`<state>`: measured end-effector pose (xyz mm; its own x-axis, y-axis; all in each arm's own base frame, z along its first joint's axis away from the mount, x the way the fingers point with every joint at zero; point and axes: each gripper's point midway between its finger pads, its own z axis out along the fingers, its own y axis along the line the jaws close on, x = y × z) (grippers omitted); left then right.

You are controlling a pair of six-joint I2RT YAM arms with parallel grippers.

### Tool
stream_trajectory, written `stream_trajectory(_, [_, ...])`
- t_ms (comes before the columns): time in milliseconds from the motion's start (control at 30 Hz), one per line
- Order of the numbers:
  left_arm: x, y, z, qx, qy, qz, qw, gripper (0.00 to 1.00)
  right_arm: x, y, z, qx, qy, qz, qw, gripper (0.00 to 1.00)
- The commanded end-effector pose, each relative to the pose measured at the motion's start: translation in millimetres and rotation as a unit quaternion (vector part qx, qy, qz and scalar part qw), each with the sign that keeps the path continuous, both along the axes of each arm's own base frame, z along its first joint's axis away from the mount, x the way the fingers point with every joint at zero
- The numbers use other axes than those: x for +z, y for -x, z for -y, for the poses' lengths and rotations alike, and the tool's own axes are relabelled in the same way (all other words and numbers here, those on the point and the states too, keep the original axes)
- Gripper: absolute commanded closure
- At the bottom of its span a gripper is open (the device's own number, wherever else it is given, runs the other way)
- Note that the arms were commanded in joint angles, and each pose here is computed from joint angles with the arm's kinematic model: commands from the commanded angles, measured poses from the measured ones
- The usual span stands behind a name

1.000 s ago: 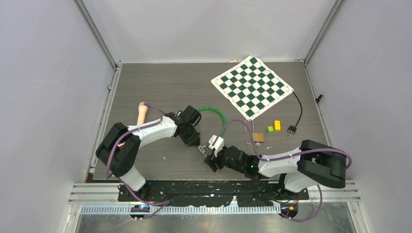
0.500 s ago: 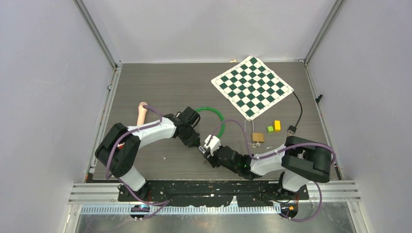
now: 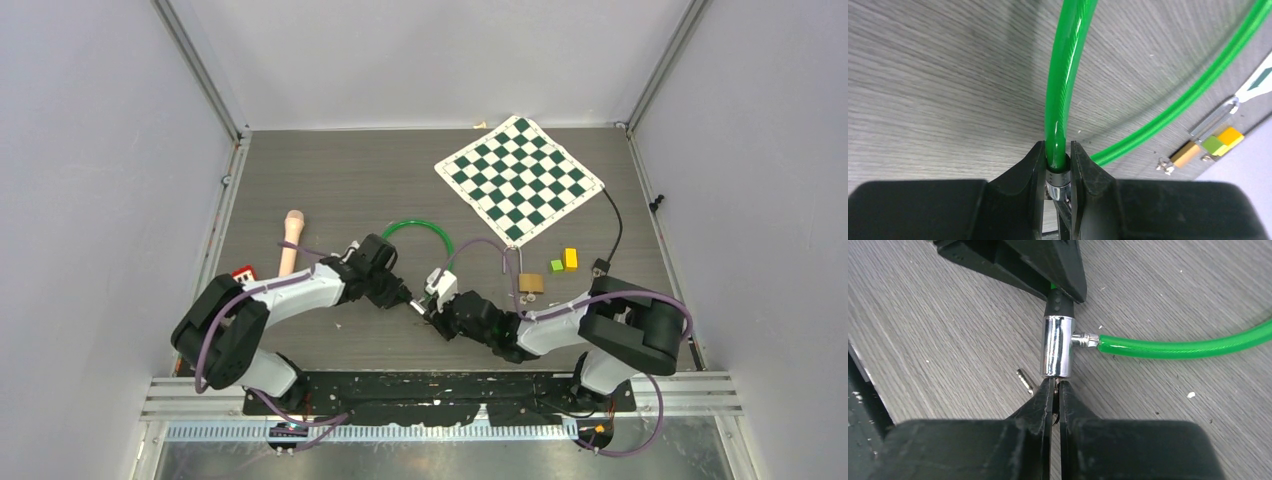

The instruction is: Unlock with the key

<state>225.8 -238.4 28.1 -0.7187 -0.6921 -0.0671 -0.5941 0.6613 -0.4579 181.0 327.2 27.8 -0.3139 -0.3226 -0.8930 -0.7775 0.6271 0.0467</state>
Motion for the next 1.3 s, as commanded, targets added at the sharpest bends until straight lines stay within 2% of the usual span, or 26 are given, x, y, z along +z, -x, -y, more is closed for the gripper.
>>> stream_trajectory(0, [31.7, -13.6, 26.3, 0.007, 0.1, 0.06, 0.993, 1.0, 37.4, -12.8, -9.7, -0.009, -0.123, -0.052, 0.991, 0.95])
stream_trajectory(133, [33.9, -14.9, 28.6, 0.017, 0.129, 0.078, 0.988, 1.0, 45.2, -11.6, -9.5, 0.011, -0.168, -0.098, 0.981, 0.95])
stream_trajectory(200, [34.5, -16.3, 29.4, 0.021, 0.14, 0.084, 0.986, 1.0, 51.4, -11.7, -9.2, 0.019, -0.18, -0.11, 0.977, 0.91])
stream_trajectory(267, [30.7, -15.0, 27.7, 0.026, 0.141, 0.08, 0.987, 1.0, 57.7, -13.0, -5.9, 0.022, -0.19, -0.122, 0.974, 0.78])
stream_trajectory(300, [28.4, -14.3, 27.0, 0.026, 0.139, 0.076, 0.987, 1.0, 57.4, -10.9, -4.2, 0.027, -0.188, -0.13, 0.973, 0.65])
stream_trajectory(367, [23.5, -11.7, 25.5, 0.026, 0.134, 0.067, 0.988, 1.0, 61.6, -15.8, 4.3, 0.016, -0.182, -0.134, 0.974, 0.52])
stream_trajectory(433, [20.2, -10.1, 24.4, 0.026, 0.132, 0.062, 0.989, 1.0, 77.0, -27.3, 14.5, -0.012, -0.183, -0.124, 0.975, 0.46])
stream_trajectory(533, [18.1, -8.6, 23.6, 0.026, 0.131, 0.058, 0.989, 1.0, 71.2, -39.4, 34.9, -0.082, -0.134, -0.138, 0.978, 0.43])
stream_trajectory(567, [18.1, -8.3, 23.8, 0.026, 0.132, 0.058, 0.989, 1.0, 82.8, -56.9, 40.2, -0.136, -0.139, -0.13, 0.972, 0.42])
stream_trajectory(600, [18.0, -7.9, 23.7, 0.026, 0.132, 0.057, 0.989, 1.0, 66.8, -62.8, 60.7, -0.196, -0.094, -0.14, 0.966, 0.41])
stream_trajectory(633, [18.6, -8.7, 23.4, 0.027, 0.131, 0.059, 0.989, 1.0, 77.0, -72.9, 59.7, -0.228, -0.097, -0.145, 0.958, 0.41])
stream_trajectory(667, [19.0, -8.6, 23.4, 0.026, 0.131, 0.059, 0.989, 1.0, 61.2, -71.3, 79.3, -0.275, -0.049, -0.16, 0.947, 0.4])
stream_trajectory(733, [19.4, -8.5, 23.3, 0.026, 0.132, 0.059, 0.989, 1.0, 60.5, -74.6, 82.8, -0.313, -0.031, -0.183, 0.931, 0.38])
stream_trajectory(900, [21.6, -8.8, 24.6, 0.024, 0.135, 0.06, 0.989, 1.0, 51.2, -73.2, 71.7, -0.368, -0.048, -0.255, 0.893, 0.34])
stream_trajectory(1067, [23.0, -7.7, 23.7, 0.024, 0.136, 0.064, 0.988, 1.0, 33.1, -75.0, 68.1, -0.43, -0.006, -0.306, 0.849, 0.34])
stream_trajectory(1267, [23.6, -6.7, 23.2, 0.02, 0.136, 0.067, 0.988, 1.0, 11.0, -76.0, 49.1, -0.438, 0.003, -0.351, 0.828, 0.35])
